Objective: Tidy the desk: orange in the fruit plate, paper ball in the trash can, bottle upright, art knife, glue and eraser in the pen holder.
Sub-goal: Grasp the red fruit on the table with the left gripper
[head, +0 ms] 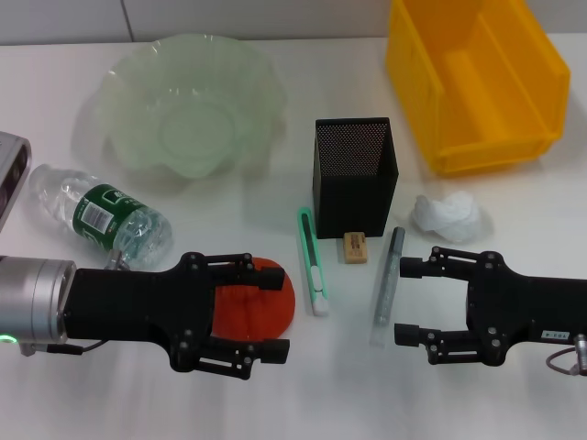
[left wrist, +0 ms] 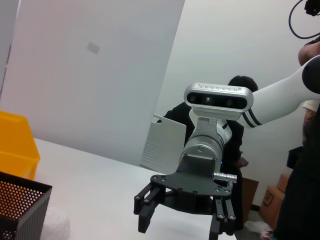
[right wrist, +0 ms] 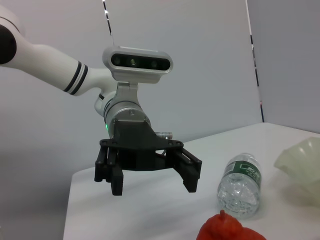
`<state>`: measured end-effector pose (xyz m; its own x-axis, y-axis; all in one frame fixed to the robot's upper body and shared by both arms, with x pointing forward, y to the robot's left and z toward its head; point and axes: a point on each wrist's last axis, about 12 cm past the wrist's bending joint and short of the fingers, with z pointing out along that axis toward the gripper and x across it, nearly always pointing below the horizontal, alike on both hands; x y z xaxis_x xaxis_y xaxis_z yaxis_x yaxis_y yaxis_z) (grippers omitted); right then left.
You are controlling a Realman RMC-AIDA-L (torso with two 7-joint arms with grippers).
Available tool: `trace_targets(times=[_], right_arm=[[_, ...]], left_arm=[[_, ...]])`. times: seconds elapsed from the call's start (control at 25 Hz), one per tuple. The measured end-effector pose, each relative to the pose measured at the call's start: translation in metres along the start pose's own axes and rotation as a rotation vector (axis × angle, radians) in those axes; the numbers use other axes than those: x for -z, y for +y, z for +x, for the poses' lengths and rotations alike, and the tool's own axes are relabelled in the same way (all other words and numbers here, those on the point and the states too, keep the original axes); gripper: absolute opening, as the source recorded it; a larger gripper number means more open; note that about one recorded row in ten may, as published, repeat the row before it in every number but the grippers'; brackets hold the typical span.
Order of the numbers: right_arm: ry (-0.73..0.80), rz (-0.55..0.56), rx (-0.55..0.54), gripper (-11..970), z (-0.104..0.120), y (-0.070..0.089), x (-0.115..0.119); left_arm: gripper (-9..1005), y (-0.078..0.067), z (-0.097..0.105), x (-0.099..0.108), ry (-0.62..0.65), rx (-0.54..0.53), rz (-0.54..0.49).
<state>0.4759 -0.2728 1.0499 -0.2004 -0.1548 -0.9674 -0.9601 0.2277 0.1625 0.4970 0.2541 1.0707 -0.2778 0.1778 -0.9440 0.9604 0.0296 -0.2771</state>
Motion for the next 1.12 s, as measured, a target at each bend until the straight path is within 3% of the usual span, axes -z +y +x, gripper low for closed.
trace_targets(times=[0.48,0.72,1.12], right_arm=[[0.001,-0.001,0.002,809,-0.001,-0.001,0.000],[0.001,-0.004,-0.001,810,-0.001,-0.001,0.001],[0.005,-0.001,-0.012,810,-0.003,-0.004,0.001]], left_arm=[[779,0.008,-0.003,0.007,0.001,-0.021,-0.064],[768,0.021,0.001,0.016,0.078,-0.040,-0.175],[749,0.031,0.011,0.012,0.181,-0.023,-0.242]])
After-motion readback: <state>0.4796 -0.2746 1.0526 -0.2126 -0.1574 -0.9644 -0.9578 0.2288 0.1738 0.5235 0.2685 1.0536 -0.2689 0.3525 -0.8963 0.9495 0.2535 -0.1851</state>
